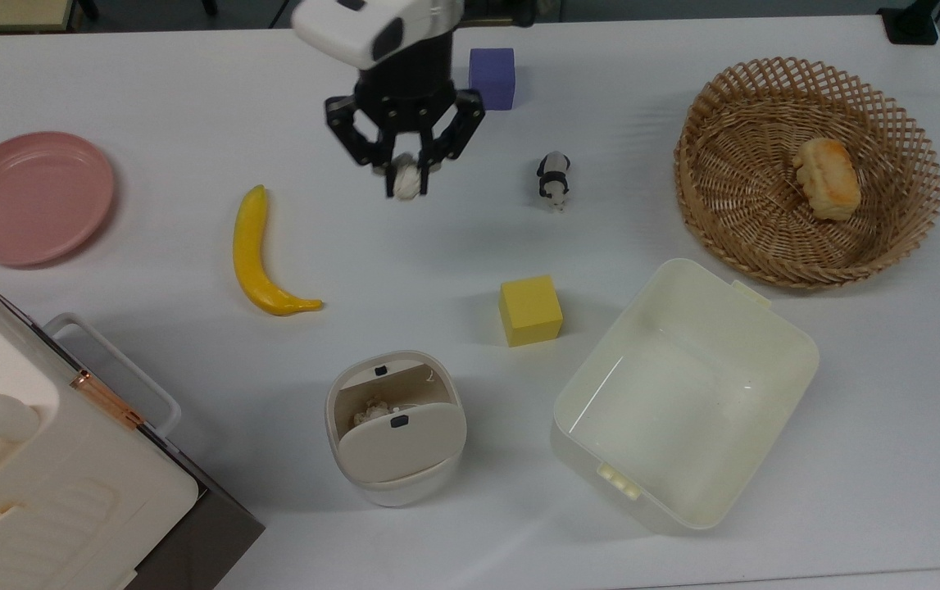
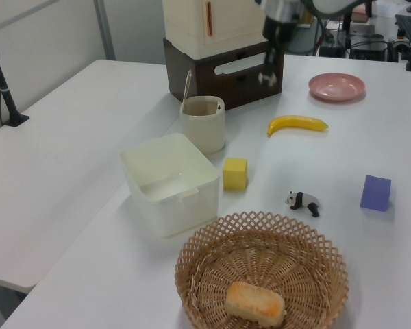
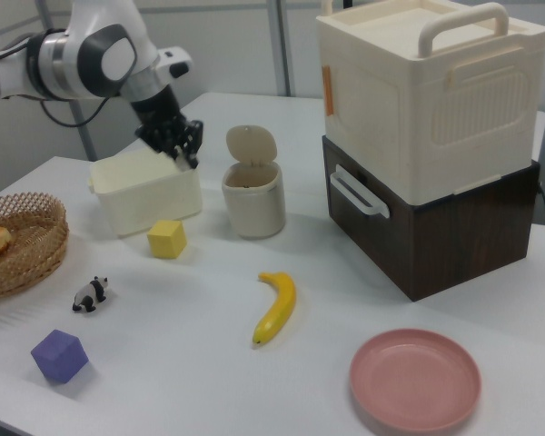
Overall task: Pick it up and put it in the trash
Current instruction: 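Carry the held figurine over the opening of the beige trash bin, then open the gripper to drop the figurine into the bin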
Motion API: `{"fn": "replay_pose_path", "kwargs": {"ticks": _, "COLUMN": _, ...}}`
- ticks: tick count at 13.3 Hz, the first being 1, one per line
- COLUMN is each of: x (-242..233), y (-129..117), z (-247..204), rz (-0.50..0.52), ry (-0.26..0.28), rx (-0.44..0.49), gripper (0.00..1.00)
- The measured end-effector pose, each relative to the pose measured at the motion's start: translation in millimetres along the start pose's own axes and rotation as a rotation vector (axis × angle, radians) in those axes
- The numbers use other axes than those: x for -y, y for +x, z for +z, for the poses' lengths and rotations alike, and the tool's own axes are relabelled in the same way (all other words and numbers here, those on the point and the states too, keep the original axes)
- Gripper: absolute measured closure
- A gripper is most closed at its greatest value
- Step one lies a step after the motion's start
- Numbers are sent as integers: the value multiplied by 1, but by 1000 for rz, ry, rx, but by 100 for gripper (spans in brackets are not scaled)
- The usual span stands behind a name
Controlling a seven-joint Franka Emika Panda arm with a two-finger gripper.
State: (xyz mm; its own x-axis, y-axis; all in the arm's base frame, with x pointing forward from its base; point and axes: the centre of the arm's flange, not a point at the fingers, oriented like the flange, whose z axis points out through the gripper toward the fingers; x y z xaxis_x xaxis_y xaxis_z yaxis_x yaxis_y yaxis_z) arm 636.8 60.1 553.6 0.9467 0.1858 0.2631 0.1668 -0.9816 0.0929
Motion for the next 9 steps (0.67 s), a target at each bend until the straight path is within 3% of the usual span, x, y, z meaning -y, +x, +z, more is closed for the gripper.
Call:
{"fn": "replay_pose_path", "kwargs": {"ticks": 2, "x": -17, "y": 27, "z": 13, "rz": 47, "ry": -16, "rx": -125, "gripper": 70}}
{"fn": "replay_pose_path", "kwargs": {"ticks": 4, "x": -18, "y": 45, "z": 40, "rz": 100, "ry": -17, "rx": -194, "gripper": 70}}
{"fn": "replay_pose_path", "kwargs": {"ticks": 7, "x": -10, "y": 67, "z": 107, "rz": 143, "ry": -10, "rx": -247, "gripper": 70}}
{"fn": "replay_pose_path", "kwargs": {"ticks": 9, "x": -8, "y": 76, "z": 122, "rz": 165, "ry": -16, "rx": -279, "gripper": 70}}
